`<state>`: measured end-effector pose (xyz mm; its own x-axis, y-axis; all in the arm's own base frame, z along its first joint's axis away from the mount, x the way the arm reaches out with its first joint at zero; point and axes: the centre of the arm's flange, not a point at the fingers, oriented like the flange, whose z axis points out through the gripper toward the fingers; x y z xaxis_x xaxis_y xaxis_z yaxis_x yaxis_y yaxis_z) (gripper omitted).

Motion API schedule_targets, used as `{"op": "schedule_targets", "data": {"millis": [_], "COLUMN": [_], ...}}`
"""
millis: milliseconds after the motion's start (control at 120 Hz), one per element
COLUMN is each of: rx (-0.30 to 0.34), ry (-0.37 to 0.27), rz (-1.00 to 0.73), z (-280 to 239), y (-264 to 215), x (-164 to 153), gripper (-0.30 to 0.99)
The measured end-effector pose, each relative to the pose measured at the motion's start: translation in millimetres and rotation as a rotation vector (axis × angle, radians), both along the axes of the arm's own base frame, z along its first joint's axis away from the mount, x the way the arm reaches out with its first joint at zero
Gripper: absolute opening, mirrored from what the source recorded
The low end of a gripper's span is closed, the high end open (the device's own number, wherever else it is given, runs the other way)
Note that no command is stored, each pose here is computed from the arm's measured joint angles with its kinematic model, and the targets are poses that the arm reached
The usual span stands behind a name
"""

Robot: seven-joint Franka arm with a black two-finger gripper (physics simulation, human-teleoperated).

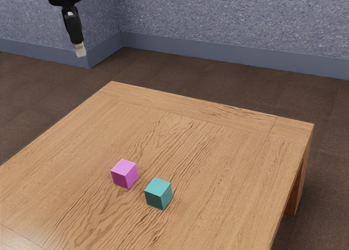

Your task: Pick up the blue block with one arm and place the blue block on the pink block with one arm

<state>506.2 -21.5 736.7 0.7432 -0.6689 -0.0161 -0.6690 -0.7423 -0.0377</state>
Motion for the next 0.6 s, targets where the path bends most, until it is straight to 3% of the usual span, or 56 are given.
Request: {"op": "schedule_targets", "data": {"millis": [233,417,600], "rx": [-0.001,0.002,-0.002], "ry": [0.047,0.147,0.259], "rz": [-0.118,-0.19,-0.436], "z": [-13.5,-52.2,-130.8], "y": [-29.5,-40.6,-104.7], "x": [-2.9,-14.9,-0.1], "gripper": [0.69,0.69,0.69]}}
